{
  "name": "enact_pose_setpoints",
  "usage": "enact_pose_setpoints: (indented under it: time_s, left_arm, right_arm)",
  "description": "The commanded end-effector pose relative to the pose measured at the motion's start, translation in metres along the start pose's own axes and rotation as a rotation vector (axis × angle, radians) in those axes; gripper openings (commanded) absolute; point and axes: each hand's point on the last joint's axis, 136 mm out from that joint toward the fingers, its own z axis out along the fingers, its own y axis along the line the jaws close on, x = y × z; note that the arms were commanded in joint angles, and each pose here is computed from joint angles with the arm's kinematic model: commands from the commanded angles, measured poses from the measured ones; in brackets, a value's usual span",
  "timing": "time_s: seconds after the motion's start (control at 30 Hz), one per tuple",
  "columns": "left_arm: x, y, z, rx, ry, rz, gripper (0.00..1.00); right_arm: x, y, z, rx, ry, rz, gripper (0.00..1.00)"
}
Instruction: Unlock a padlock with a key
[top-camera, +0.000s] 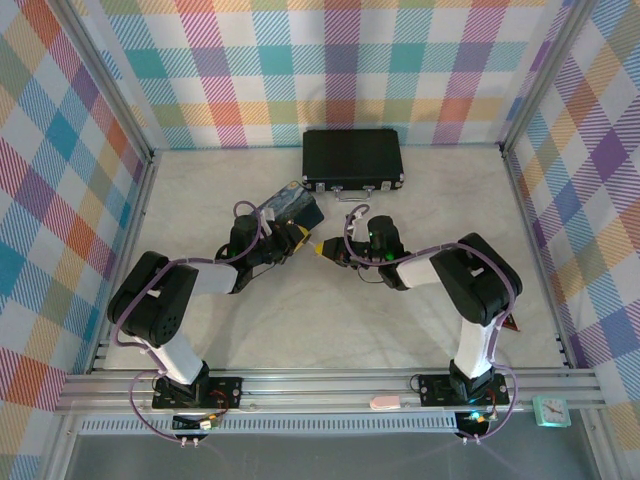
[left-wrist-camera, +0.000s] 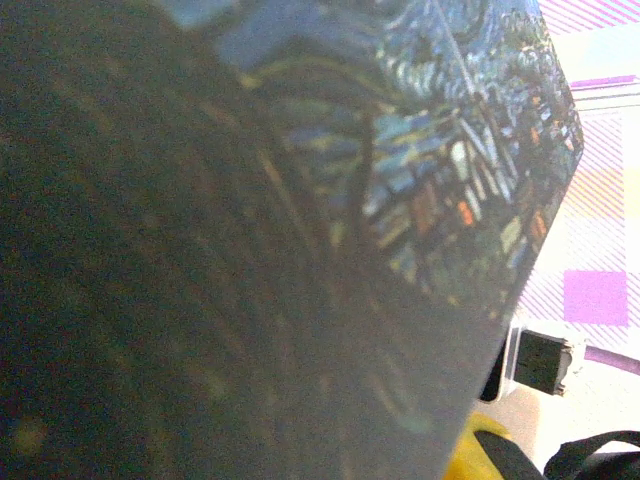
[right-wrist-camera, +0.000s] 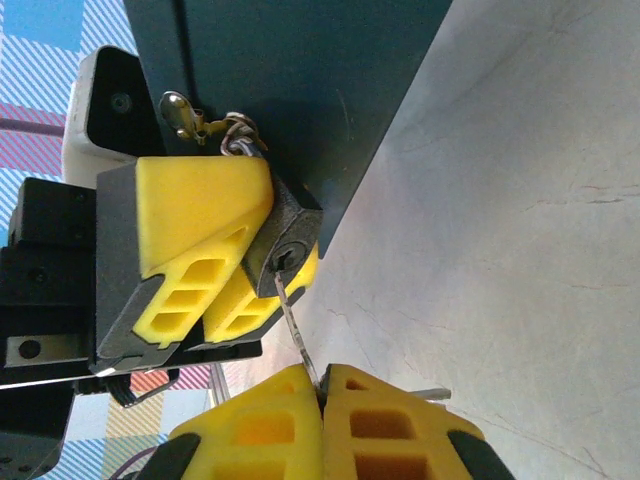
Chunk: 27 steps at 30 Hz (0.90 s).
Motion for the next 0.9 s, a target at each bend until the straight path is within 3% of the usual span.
enact_pose_setpoints:
  time_s: [0.0, 0.4, 0.87]
  left_arm:
    - [0.002, -0.014, 0.005, 0.041, 0.012, 0.031, 0.00]
    - [0.007, -0.027, 0.006, 0.071, 0.032, 0.039, 0.00]
    - [0.014, -0.017, 0.003, 0.034, 0.039, 0.050, 0.00]
  right_arm:
    - [0.002, 0.015, -0.003, -0.025, 0.003, -0.053, 0.00]
    - [-0.006, 0.014, 0.007, -0.048, -0.007, -0.058, 0.00]
    - [-0.010, 0.029, -0.007, -0.046, -0.038, -0.099, 0.00]
